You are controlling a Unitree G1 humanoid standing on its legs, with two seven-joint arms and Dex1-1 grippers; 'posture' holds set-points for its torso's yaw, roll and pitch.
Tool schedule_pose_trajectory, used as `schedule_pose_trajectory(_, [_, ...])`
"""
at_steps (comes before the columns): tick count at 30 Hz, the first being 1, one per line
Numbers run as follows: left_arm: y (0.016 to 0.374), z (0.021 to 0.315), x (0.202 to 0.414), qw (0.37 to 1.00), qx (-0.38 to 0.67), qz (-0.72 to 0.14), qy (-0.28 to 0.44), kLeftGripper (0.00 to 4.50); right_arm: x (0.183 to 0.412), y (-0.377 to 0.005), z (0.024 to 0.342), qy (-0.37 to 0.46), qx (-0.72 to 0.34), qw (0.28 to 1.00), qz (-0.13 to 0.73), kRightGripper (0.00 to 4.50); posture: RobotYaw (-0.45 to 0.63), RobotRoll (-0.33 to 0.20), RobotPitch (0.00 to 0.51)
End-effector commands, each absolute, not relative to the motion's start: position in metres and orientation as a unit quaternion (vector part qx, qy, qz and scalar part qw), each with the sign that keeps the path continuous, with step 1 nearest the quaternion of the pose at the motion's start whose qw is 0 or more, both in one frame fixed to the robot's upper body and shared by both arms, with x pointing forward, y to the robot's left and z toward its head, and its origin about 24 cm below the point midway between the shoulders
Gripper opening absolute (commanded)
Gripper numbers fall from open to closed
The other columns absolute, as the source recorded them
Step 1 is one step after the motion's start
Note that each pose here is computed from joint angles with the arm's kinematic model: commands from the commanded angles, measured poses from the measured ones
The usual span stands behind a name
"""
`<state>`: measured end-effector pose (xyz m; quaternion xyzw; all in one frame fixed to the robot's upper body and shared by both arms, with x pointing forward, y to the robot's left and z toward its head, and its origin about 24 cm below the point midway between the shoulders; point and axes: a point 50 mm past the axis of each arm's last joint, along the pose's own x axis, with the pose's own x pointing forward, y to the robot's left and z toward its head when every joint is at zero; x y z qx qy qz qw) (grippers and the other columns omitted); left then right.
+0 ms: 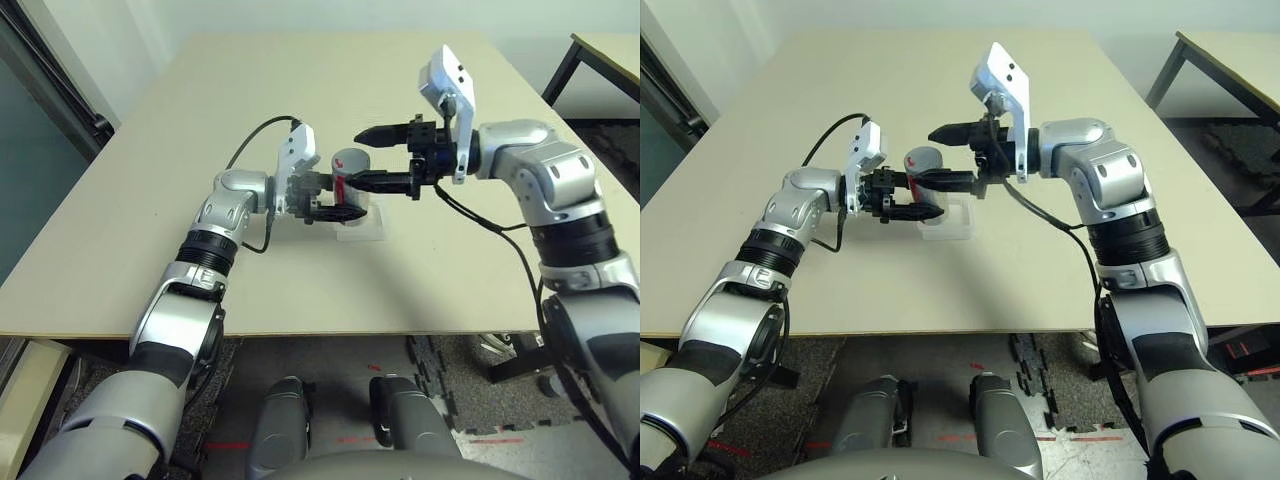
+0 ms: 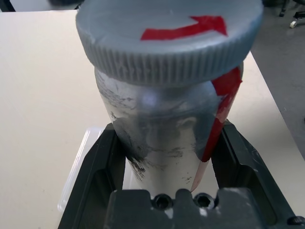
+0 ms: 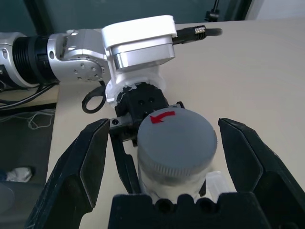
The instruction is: Pour the medicine from the bottle into the box.
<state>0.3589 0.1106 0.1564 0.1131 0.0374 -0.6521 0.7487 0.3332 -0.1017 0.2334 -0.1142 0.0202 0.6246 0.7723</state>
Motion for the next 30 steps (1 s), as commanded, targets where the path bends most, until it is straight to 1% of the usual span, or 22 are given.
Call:
schedule_pose_trajectory(1, [0.107, 0.159, 0.36, 0.745, 0.121, -0.655, 0.037, 2.77, 0.336, -0.094, 0.234, 0.017, -0.128, 0.77, 0.625, 4.5, -0.04, 0.0, 0.078])
schedule_pose_trajectory(7, [0.103, 0.159, 0.359, 0.74, 0.122, -0.66, 0.034, 2.77, 0.345, -0.091, 0.233, 0.012, -0.137, 0.781, 0.609, 4.5, -0.03, 0.0, 0.078])
schedule_pose_trajectory(14, [0.101, 0.159, 0.357, 0.736, 0.123, -0.665, 0.032, 2.77, 0.351, -0.097, 0.23, 0.013, -0.14, 0.792, 0.594, 4.5, -0.03, 0.0, 0.077])
schedule_pose_trajectory(30, [0.104, 0.156, 0.356, 0.735, 0.122, -0.665, 0.037, 2.77, 0.344, -0.125, 0.232, 0.02, -0.132, 0.813, 0.567, 4.5, -0.06, 0.0, 0.071])
